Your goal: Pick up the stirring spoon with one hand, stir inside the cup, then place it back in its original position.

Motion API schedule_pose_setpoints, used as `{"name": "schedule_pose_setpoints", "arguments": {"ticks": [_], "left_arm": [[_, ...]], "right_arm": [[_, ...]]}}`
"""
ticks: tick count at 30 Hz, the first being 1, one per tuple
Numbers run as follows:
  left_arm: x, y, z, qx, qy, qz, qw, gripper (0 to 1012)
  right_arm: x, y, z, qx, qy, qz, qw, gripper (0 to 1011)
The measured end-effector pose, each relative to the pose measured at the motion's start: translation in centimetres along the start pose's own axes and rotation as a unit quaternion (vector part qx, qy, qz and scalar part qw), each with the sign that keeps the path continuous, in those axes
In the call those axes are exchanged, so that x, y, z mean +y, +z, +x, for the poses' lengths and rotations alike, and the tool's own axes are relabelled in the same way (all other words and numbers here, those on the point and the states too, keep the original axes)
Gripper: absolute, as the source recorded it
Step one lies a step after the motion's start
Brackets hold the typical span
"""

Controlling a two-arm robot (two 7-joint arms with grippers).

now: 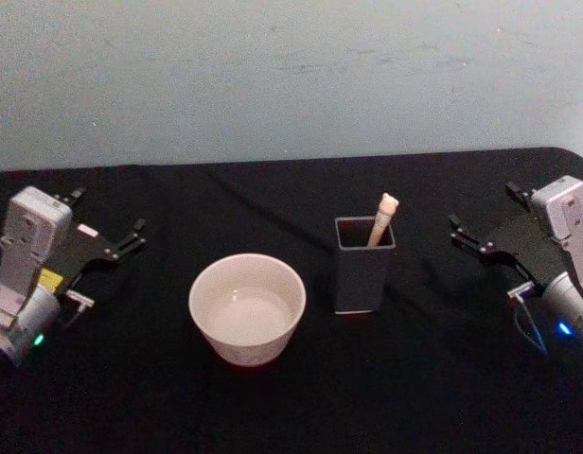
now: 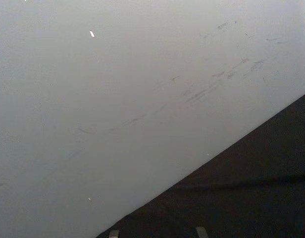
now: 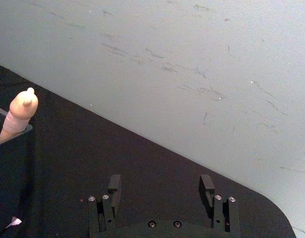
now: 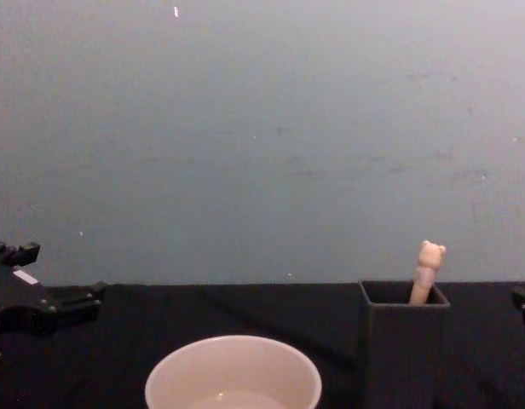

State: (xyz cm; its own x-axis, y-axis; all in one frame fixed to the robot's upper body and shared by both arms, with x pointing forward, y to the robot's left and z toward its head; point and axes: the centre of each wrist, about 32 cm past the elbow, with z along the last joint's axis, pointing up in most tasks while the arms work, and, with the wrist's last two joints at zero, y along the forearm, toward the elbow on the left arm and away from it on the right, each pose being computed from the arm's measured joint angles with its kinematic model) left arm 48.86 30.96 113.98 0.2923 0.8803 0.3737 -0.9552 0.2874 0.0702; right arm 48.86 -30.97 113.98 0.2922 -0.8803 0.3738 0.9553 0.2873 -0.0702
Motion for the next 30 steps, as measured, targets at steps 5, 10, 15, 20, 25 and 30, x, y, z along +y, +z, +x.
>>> {"name": "schedule_pose_setpoints", "arguments": {"ticks": [5,10,15,20,25,30], "left_arm": [[0.00,0.00,0.00,0.000,0.000,0.000,1.0000,1001],[0.00,0.00,0.00,0.000,0.000,0.000,1.0000,1001],[0.00,0.00,0.00,0.000,0.000,0.000,1.0000,1001],[0.00,0.00,0.00,0.000,0.000,0.000,1.0000,1001],[0.00,0.00,0.00,0.000,0.000,0.000,1.0000,1001],[0.00,0.00,0.00,0.000,0.000,0.000,1.0000,1001]], "right_arm": [[0.00,0.00,0.00,0.000,0.000,0.000,1.0000,1000],[0.00,0.00,0.00,0.000,0.000,0.000,1.0000,1002],[0.00,0.00,0.00,0.000,0.000,0.000,1.0000,1002],[0.00,0.00,0.00,0.000,0.000,0.000,1.0000,1002],[0.00,0.00,0.00,0.000,0.000,0.000,1.0000,1002],[0.00,0.00,0.00,0.000,0.000,0.000,1.0000,1002]]}}
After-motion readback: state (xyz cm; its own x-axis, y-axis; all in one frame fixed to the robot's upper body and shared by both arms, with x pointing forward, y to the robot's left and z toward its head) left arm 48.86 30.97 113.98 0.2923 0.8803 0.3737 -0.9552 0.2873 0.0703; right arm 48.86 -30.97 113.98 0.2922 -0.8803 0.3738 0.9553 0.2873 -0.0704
